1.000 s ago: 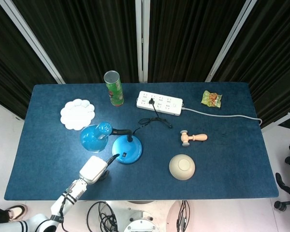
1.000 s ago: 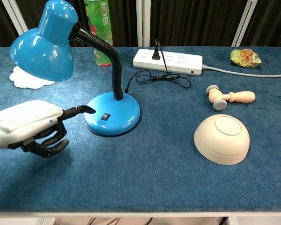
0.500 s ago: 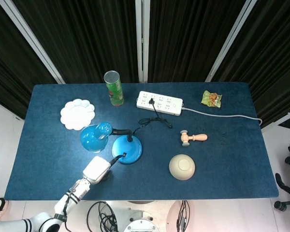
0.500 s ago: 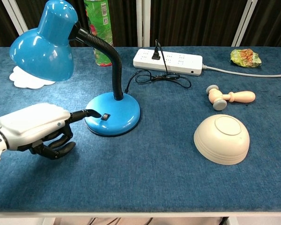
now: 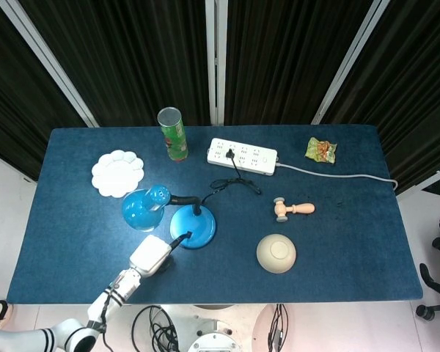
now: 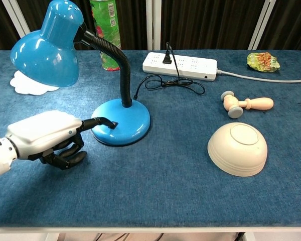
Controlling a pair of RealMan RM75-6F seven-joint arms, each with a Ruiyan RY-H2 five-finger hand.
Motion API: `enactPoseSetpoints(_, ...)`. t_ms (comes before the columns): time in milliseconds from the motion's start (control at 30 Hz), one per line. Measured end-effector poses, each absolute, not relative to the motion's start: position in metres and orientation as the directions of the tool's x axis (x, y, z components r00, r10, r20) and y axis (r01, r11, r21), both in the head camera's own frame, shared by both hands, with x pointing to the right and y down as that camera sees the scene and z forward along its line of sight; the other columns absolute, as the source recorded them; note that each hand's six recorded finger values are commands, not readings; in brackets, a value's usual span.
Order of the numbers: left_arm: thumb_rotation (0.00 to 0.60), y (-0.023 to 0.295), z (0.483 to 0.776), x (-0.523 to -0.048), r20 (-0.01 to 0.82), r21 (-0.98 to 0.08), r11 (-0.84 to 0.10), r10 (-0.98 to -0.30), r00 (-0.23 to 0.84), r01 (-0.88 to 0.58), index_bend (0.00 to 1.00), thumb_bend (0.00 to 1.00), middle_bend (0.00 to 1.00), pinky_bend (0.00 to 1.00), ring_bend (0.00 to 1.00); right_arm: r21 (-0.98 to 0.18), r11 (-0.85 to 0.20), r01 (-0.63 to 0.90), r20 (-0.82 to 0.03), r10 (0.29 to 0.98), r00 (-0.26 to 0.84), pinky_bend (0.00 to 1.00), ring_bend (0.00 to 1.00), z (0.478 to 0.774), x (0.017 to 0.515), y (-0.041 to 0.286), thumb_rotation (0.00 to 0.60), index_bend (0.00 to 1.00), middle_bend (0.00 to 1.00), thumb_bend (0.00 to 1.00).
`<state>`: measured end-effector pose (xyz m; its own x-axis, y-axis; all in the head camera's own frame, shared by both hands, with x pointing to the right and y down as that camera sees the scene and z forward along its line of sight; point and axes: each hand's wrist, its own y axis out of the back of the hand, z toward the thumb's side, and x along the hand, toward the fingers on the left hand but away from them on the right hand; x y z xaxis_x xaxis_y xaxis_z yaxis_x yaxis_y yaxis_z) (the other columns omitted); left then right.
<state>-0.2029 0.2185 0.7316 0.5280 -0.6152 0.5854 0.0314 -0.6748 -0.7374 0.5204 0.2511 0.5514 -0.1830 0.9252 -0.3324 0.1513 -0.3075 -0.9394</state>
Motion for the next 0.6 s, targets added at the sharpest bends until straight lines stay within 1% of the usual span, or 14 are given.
enactPoseSetpoints(400,0.6,0.2177,0.7374,-0.2027,0.6,-0.73,-0.682,-0.609,0.518,0.043,0.11,0.52,0.84,0.95,0.87,-0.938,-0.311,0.153,-0.336,0.923,-0.185,0.0,0.0,0.5524,0.5216,0.2513,0.6,0.0,0.0,0.29)
enactPoseSetpoints(600,0.6,0.2148,0.7336,-0.204,0.589,-0.741,-0.67,-0.623,0.515,0.036,0.11,0.52,0.84,0.95,0.87,-0.939,-0.308,0.153,-0.334,0.925,-0.183,0.0,0.0,0.5515,0.5215,0.2505,0.6,0.0,0.0,0.29)
